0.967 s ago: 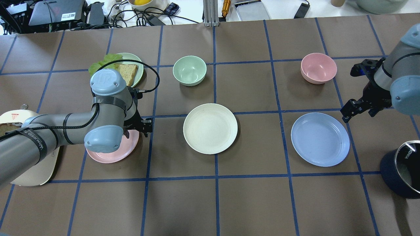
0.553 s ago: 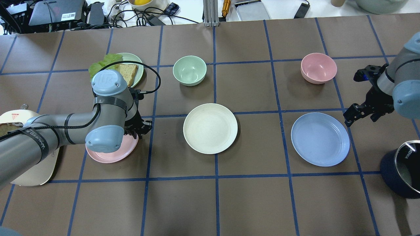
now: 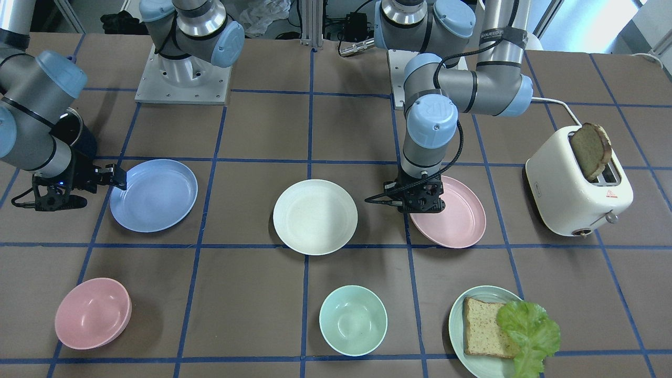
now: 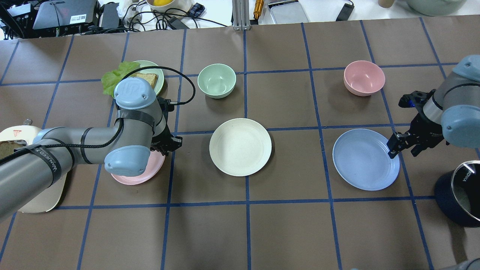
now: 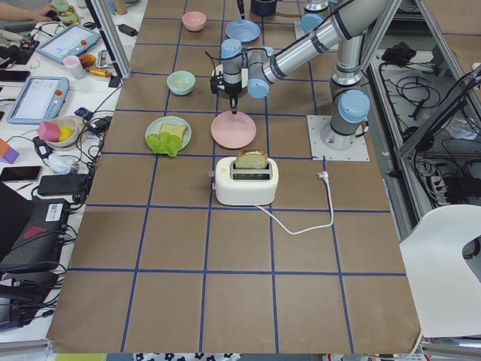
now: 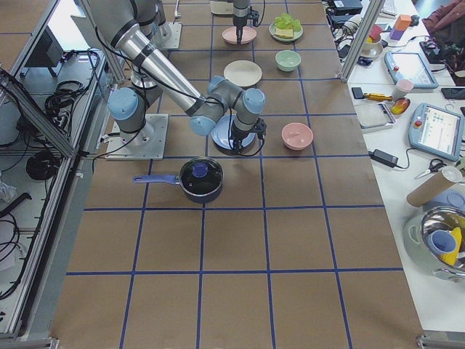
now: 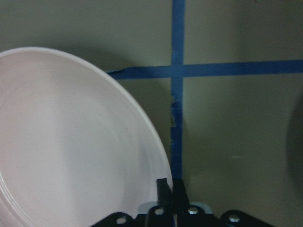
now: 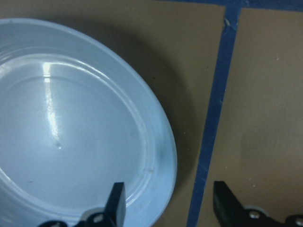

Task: Stack three plates with pink and blue
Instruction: 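Grasp the pink plate with the left gripper while the right grasps the blue plate, then carry the pink plate with the left gripper onto the cream plate, then release the pink plate and raise the left gripper while the right lifts the blue plate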

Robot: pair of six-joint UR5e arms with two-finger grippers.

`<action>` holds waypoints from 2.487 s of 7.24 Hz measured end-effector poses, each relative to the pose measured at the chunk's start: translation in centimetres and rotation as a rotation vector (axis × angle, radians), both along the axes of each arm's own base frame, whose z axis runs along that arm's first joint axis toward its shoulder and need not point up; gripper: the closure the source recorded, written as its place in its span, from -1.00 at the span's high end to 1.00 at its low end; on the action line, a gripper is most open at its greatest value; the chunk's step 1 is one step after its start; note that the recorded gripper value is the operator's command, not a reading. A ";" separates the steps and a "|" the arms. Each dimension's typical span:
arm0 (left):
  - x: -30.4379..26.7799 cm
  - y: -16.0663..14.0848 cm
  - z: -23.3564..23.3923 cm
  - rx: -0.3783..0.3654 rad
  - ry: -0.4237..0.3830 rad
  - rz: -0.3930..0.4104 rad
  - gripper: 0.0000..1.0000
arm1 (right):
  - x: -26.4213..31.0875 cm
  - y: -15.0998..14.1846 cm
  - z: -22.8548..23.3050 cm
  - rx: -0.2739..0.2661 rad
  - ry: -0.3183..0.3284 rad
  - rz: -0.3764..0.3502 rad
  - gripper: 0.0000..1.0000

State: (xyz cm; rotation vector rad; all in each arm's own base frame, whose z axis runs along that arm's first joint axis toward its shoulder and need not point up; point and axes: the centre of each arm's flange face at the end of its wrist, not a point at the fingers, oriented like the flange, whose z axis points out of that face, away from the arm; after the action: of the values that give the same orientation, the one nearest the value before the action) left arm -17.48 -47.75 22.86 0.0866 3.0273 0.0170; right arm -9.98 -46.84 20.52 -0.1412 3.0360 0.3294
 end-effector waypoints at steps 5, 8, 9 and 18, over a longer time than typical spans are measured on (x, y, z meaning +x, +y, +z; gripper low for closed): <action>-15.6 -3.5 6.3 -0.034 0.074 0.113 -1.00 | 0.0 -0.4 -1.7 0.019 -0.033 -0.015 -0.63; -25.2 -3.4 5.1 -0.017 0.095 0.161 -1.00 | 0.0 -0.5 -1.8 0.017 -0.034 -0.016 -1.00; -27.0 -3.1 3.9 -0.006 0.087 0.150 -1.00 | 0.0 -0.6 -1.8 0.018 -0.034 -0.017 -1.00; -13.5 -9.6 15.2 0.083 0.105 0.131 1.00 | -0.4 -4.8 4.4 0.046 -0.108 -0.141 -1.00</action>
State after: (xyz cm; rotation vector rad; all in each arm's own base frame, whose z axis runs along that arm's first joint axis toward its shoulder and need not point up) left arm -31.01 -57.36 38.06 -0.1072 3.1311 0.1543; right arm -10.36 -51.63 24.92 0.0565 2.9094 0.3675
